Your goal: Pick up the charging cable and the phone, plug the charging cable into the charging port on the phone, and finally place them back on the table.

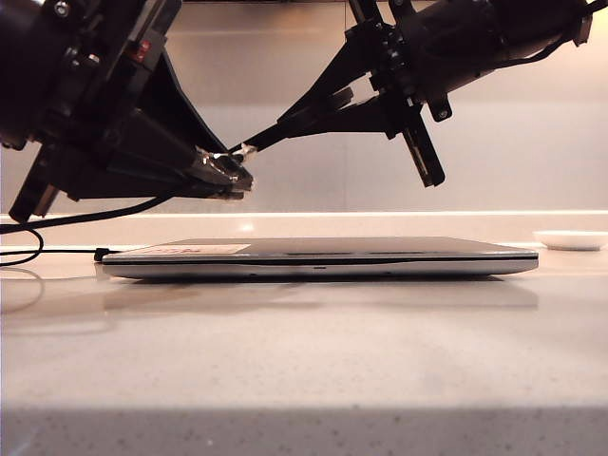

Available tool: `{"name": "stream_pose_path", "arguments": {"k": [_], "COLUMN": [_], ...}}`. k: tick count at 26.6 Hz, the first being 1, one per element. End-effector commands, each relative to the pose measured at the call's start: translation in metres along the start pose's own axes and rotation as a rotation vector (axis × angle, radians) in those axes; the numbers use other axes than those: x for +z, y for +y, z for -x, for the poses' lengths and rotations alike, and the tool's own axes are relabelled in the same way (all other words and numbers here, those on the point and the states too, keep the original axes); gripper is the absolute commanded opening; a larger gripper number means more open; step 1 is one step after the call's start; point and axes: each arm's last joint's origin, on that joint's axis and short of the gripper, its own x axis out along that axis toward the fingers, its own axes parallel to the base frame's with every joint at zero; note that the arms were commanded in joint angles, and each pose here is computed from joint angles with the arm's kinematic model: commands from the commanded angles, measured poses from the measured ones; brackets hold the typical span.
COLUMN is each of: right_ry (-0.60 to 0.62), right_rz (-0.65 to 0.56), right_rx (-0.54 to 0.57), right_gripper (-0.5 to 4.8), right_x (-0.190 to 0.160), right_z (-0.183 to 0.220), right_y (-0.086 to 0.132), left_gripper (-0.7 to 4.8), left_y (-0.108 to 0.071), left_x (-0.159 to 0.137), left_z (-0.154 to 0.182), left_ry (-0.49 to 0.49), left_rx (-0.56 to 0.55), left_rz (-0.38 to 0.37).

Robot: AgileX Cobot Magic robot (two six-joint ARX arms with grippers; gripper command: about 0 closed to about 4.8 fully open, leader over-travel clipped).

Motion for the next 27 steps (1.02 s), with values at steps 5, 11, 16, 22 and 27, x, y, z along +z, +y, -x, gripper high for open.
{"name": "stream_pose_path", "arguments": {"k": [5, 11, 16, 22, 27], "right_ry": [-0.001, 0.016, 0.044, 0.074, 0.098], "right_rz": [0.078, 0.078, 0.075, 0.110, 0.131], "right_rx": [0.059, 0.070, 0.082, 0.092, 0.071], "right_gripper": [-0.06, -0.06, -0.06, -0.06, -0.06], "right_x": [0.002, 0.000, -0.005, -0.010, -0.012], "right_z": [0.001, 0.000, -0.003, -0.006, -0.006], "right_y": [0.008, 0.009, 0.012, 0.015, 0.011], "left_gripper": [-0.06, -0.06, -0.06, -0.06, -0.06], "left_y": [-0.003, -0.003, -0.003, -0.003, -0.002], "left_x": [0.005, 0.004, 0.005, 0.004, 0.004], "left_z": [0.000, 0.000, 0.000, 0.000, 0.000], "left_ry": [-0.040, -0.039, -0.040, -0.038, -0.037], "left_rx": [-0.024, -0.024, -0.025, -0.023, -0.022], "left_rz": [-0.003, -0.002, -0.003, -0.003, -0.002]}}
